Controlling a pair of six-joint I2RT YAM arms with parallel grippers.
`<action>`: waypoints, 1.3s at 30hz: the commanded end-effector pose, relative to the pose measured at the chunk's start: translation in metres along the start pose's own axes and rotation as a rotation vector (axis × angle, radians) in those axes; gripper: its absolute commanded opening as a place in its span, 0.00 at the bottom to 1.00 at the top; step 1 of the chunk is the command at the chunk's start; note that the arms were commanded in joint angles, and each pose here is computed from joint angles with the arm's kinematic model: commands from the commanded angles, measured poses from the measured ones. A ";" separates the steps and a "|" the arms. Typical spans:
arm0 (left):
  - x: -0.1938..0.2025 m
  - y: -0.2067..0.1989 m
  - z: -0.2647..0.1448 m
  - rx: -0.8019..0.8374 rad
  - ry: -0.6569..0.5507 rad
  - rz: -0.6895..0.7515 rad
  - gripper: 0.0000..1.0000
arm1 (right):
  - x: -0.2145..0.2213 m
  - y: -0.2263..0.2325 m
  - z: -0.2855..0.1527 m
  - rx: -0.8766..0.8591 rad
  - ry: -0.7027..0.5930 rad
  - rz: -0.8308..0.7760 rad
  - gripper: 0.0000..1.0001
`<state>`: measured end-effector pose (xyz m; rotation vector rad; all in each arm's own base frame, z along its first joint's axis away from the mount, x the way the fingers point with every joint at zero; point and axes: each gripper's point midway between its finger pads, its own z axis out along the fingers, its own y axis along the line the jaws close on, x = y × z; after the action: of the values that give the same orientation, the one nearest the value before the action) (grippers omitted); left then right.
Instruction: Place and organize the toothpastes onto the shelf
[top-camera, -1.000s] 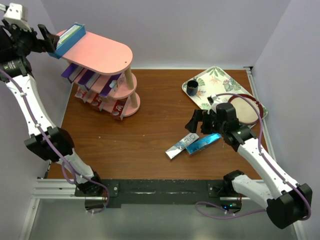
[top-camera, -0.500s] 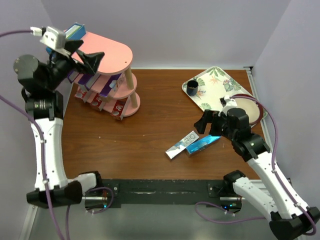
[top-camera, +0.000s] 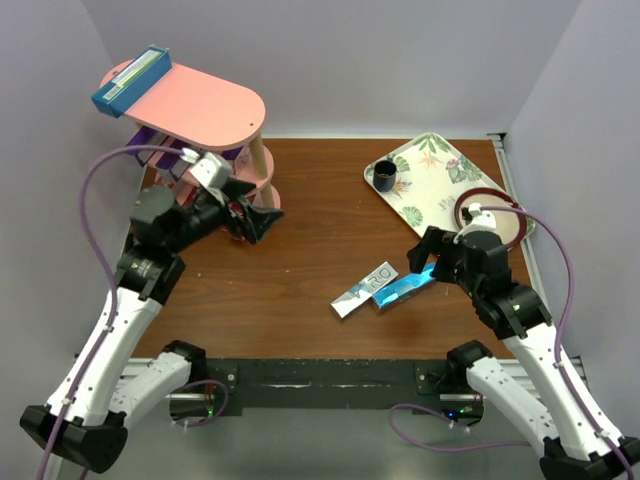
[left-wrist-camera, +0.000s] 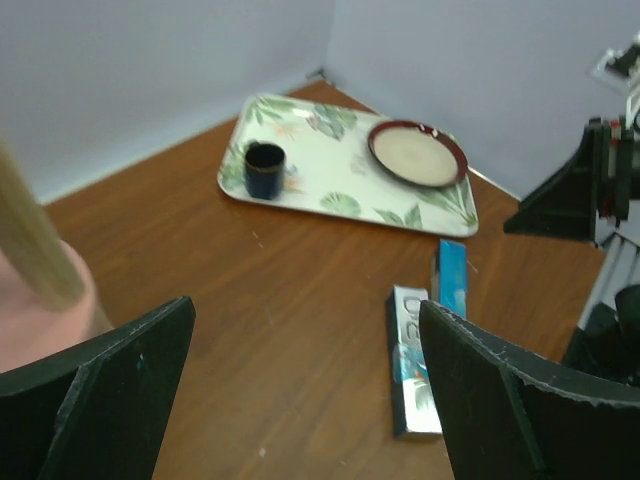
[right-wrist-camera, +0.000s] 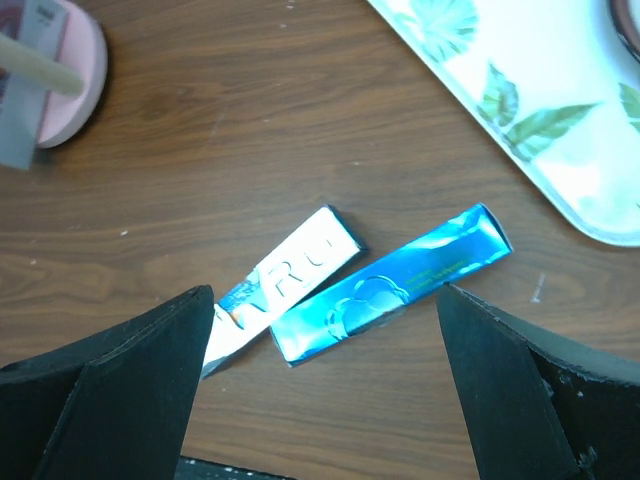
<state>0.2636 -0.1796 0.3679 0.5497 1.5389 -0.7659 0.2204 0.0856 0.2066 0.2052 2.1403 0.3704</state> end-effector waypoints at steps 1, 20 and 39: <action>0.064 -0.026 0.017 0.033 0.115 -0.018 1.00 | 0.007 -0.025 0.003 0.125 -0.013 0.042 0.98; 0.236 -0.092 0.046 0.047 0.281 0.035 1.00 | 0.032 -0.021 0.030 0.106 0.081 0.044 0.99; 0.313 -0.146 0.076 0.171 0.354 0.152 1.00 | 0.042 -0.024 0.029 0.085 0.089 0.010 0.98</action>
<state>0.1503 -0.3396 0.0483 1.0746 1.8615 -0.7161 0.2168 0.0792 0.1475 0.2773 2.2688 0.2887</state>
